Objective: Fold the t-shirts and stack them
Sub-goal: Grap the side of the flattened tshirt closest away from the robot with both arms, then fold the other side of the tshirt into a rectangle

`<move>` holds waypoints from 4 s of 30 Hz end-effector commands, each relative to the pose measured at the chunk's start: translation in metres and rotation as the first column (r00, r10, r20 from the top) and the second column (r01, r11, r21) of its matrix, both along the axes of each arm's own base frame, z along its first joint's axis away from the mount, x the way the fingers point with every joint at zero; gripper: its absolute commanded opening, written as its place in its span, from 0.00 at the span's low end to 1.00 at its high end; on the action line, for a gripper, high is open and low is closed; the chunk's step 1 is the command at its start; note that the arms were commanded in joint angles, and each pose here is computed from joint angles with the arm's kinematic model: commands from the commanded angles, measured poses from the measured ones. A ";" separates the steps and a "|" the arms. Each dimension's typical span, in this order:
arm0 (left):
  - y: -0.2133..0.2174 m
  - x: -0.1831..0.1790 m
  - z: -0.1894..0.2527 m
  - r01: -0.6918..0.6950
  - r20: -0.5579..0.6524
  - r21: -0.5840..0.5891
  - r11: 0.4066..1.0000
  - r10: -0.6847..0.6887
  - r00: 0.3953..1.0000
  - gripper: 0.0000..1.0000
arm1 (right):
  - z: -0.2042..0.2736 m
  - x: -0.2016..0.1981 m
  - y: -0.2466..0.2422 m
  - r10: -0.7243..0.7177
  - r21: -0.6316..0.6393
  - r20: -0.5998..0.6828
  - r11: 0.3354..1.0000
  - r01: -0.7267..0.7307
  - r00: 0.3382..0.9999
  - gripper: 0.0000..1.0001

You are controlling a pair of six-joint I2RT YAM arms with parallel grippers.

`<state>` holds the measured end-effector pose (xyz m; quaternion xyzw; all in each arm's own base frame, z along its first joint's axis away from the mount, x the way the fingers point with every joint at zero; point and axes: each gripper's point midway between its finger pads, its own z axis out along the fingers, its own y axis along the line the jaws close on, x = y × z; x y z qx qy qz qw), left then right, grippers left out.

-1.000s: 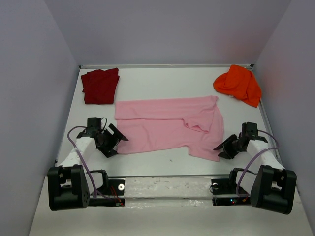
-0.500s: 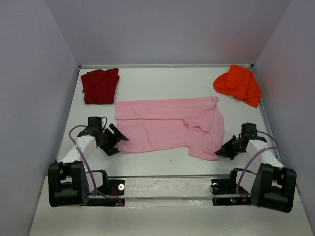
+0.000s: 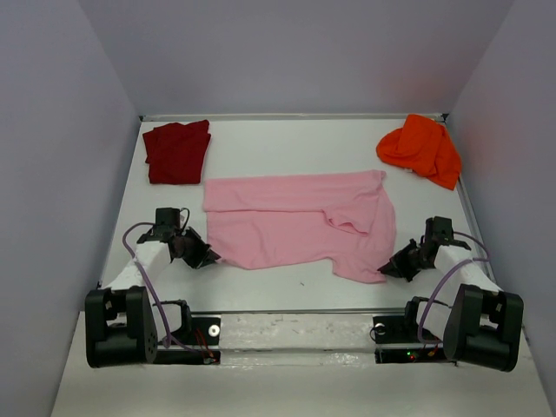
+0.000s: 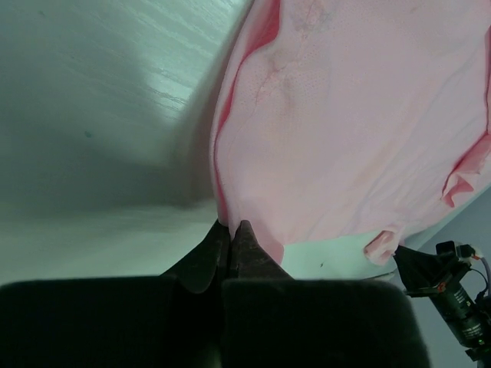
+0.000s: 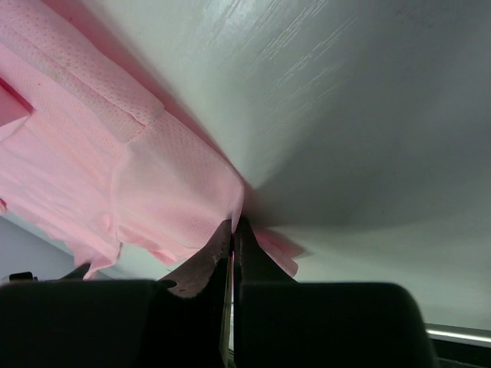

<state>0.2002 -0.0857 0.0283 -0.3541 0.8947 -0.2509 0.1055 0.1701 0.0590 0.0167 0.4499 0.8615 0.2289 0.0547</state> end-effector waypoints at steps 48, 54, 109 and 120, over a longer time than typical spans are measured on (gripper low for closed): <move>0.014 0.104 0.061 0.054 0.130 0.029 0.998 -0.058 0.990 0.00 | 0.137 0.179 -0.019 0.106 -0.001 0.343 0.994 -0.113 0.933 0.00; 0.021 0.117 0.066 0.048 0.136 0.036 0.998 -0.053 0.989 0.00 | 0.145 0.194 -0.017 0.124 0.006 0.360 0.991 -0.136 0.925 0.00; 0.067 0.290 0.075 0.094 0.286 0.186 0.978 -0.146 0.947 0.00 | 0.085 0.330 -0.006 0.210 -0.018 0.440 0.974 -0.225 0.873 0.00; 0.055 0.288 0.047 0.157 0.271 0.149 0.976 -0.193 0.943 0.08 | 0.050 0.333 0.007 0.238 -0.006 0.393 0.967 -0.256 0.888 0.00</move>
